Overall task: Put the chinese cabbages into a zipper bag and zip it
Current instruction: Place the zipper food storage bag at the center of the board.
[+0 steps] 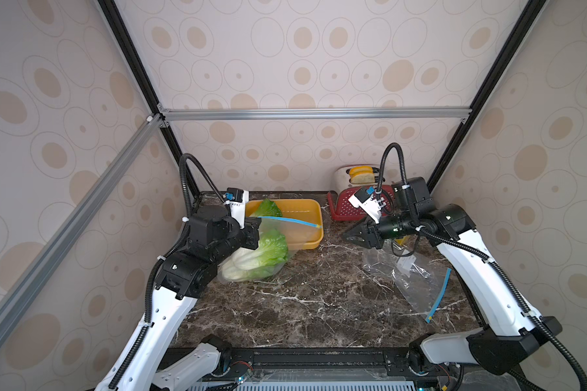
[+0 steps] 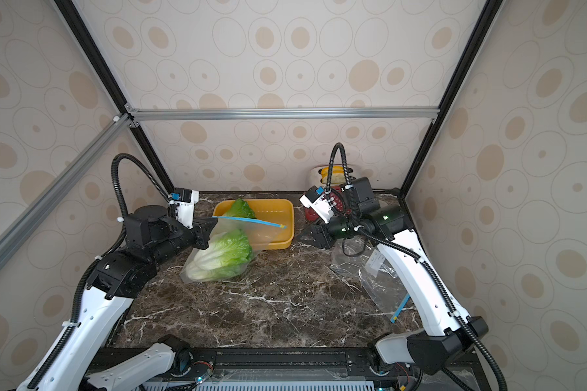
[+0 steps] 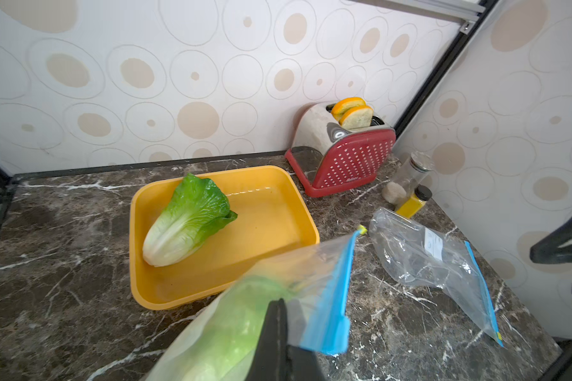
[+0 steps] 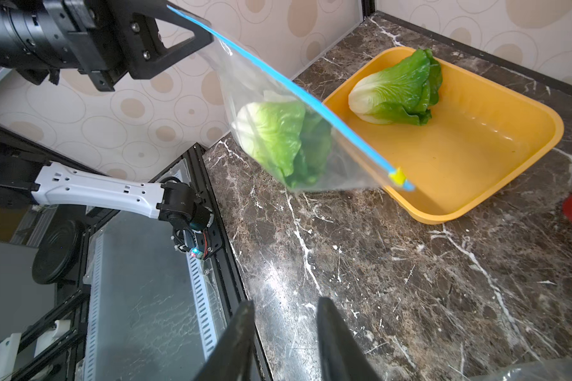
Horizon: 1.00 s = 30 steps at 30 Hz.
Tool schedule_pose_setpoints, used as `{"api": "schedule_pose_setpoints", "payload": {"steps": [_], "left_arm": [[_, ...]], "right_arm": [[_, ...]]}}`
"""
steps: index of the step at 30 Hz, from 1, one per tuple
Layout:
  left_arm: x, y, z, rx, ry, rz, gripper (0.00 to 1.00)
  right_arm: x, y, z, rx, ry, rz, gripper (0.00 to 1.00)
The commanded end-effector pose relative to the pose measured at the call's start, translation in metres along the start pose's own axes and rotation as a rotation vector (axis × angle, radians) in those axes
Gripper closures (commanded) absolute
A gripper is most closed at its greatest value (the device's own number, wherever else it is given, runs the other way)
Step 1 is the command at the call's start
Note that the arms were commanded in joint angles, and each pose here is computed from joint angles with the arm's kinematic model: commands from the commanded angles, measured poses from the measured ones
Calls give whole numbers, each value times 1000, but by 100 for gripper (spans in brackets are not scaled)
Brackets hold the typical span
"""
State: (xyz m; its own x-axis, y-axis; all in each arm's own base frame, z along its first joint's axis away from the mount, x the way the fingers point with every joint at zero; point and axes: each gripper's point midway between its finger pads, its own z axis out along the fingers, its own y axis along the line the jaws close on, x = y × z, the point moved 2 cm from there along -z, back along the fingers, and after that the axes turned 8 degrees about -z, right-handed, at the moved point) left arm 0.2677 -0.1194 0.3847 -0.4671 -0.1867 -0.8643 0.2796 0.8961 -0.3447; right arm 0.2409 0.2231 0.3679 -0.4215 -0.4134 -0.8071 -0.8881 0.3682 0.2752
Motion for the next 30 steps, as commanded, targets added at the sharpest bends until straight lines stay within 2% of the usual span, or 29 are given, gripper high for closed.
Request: {"api": "schedule_pose_setpoints", "payload": {"steps": [1,4,9,14,17,26,30], "left_arm": [[-41,-6,-29,-11,-142,-23,100],[-41,12,-41,-131,-148,-42,100],[-52,39,-72,-330,-223,-56,100],[-63,68,-104,-569,-262,-24,100],[-65,79,-115,-669,-278,0,100],[-61,121,-131,-1041,-234,147,100],[-37,139,-107,-1083,-133,144,100]], "right_arm": [[-20,15,-10,-47,-79,-37,58],[-26,15,-14,-26,-110,-38,51],[-38,5,-17,36,-146,6,49],[-42,-4,-13,58,-164,80,45],[-41,-13,-9,83,-164,145,38],[-33,-28,1,123,-176,230,31],[-32,-30,3,122,-186,237,30]]}}
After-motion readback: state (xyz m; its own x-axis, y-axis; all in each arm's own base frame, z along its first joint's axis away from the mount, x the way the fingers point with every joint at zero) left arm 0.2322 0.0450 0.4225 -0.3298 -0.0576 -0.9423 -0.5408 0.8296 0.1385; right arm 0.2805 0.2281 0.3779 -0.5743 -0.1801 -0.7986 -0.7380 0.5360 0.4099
